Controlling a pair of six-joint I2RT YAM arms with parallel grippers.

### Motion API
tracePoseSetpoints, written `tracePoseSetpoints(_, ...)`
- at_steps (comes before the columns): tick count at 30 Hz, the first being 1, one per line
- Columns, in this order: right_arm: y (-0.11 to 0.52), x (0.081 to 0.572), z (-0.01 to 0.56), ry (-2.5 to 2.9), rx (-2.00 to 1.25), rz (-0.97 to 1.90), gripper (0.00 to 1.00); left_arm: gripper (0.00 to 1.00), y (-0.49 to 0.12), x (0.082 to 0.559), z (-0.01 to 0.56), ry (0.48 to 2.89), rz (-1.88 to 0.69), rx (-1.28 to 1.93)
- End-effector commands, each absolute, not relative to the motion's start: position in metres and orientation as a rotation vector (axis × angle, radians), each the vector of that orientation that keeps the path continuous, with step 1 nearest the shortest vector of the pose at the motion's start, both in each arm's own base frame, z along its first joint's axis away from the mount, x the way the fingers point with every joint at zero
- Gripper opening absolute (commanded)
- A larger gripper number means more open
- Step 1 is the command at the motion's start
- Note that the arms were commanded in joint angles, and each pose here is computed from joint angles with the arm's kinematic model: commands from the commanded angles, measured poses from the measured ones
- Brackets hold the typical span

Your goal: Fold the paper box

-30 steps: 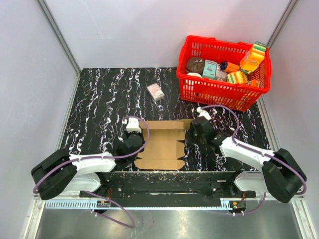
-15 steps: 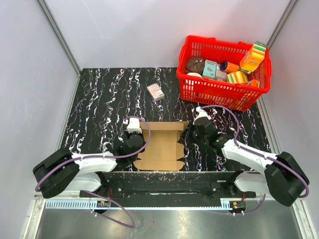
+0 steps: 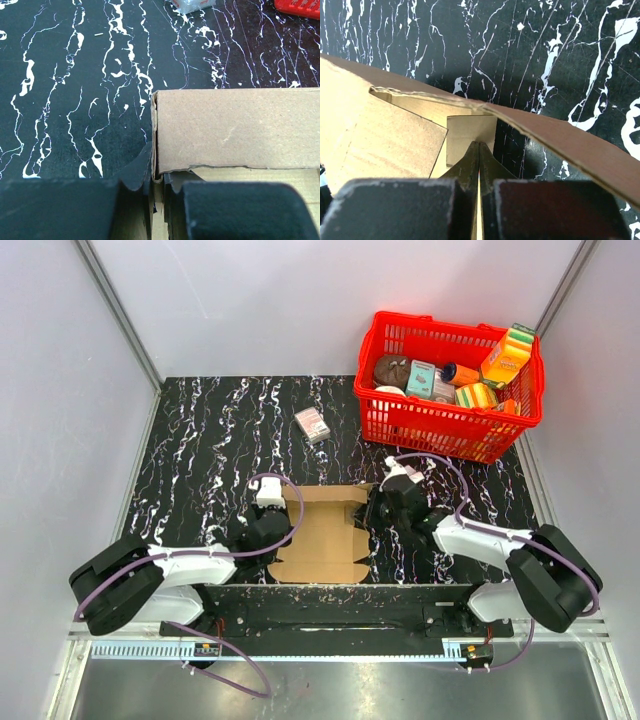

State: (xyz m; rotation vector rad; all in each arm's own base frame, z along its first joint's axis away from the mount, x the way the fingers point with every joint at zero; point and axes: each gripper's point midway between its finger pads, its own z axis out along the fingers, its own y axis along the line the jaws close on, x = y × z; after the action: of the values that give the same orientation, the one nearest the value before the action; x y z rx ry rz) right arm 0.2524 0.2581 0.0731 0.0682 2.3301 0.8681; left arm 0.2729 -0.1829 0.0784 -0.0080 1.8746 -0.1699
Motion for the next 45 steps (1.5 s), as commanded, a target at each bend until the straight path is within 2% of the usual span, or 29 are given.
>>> tracePoseSetpoints(1,0.269,0.256,0.077,2.299,0.067,0.941,0.0,0.0,-0.199,0.28,0.098,1.818,-0.272,-0.058)
tracePoseSetpoints(10,0.268,0.254,0.07,2.325,0.064,0.929,0.0,0.0,-0.198,0.279,0.095,1.823,-0.268,-0.057)
tracePoseSetpoints(15,0.241,0.255,0.084,2.311,0.068,0.772,0.0,0.0,-0.194,0.28,0.091,1.836,-0.233,-0.062)
tracePoseSetpoints(20,0.209,0.252,0.116,2.253,0.038,0.619,0.15,0.0,-0.192,0.281,0.09,1.836,-0.211,-0.065)
tracePoseSetpoints(25,0.187,0.247,0.146,2.209,-0.001,0.528,0.19,0.0,-0.192,0.281,0.091,1.834,-0.211,-0.063)
tracePoseSetpoints(34,0.197,0.255,0.17,2.143,-0.082,0.554,0.06,0.0,-0.197,0.281,0.089,1.835,-0.226,-0.025)
tracePoseSetpoints(45,0.215,0.27,0.181,2.118,-0.13,0.588,0.04,0.0,-0.201,0.28,0.087,1.834,-0.248,-0.004)
